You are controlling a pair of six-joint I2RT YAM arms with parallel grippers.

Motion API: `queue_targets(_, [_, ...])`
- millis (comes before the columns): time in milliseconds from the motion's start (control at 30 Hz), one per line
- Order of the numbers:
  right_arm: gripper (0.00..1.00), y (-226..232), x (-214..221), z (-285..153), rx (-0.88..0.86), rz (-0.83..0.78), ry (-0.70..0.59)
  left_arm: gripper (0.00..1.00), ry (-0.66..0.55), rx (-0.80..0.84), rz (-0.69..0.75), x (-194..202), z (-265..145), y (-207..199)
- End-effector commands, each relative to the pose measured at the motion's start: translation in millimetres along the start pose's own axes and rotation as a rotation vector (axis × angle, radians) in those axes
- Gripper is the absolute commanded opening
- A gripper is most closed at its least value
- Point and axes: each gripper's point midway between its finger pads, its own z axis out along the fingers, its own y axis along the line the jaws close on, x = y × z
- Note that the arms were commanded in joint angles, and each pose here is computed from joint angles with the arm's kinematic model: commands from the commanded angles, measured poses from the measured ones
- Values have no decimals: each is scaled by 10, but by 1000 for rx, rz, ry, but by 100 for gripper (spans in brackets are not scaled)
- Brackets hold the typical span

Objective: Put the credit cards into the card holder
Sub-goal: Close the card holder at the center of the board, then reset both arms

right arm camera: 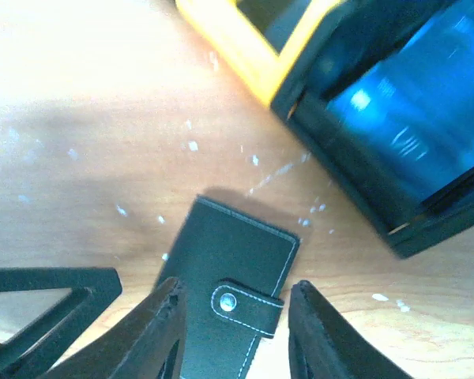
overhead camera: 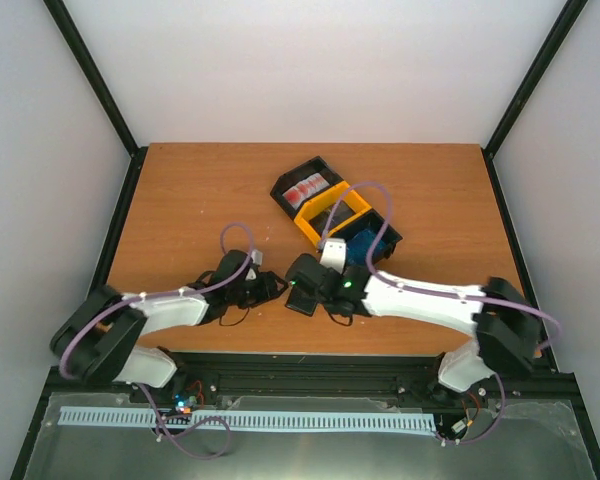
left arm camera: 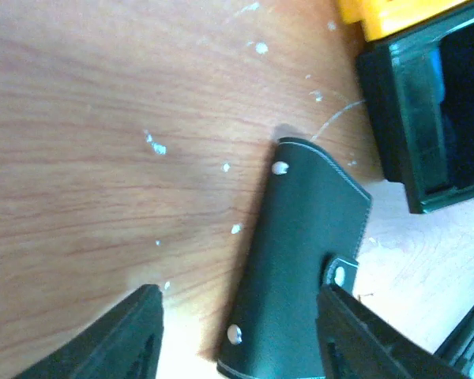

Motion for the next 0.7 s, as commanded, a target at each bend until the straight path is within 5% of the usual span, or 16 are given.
queue_targets(0, [41, -342, -404, -489, 34, 29, -141, 58, -85, -61, 81, -173, -351, -95])
queue_targets(367, [69, -1264, -738, -1500, -49, 73, -351, 99, -487, 30, 341, -723, -1886, -956])
queue_targets(667, [87, -1801, -984, -2064, -59, 110, -527, 100, -785, -15, 434, -850, -3118, -1133])
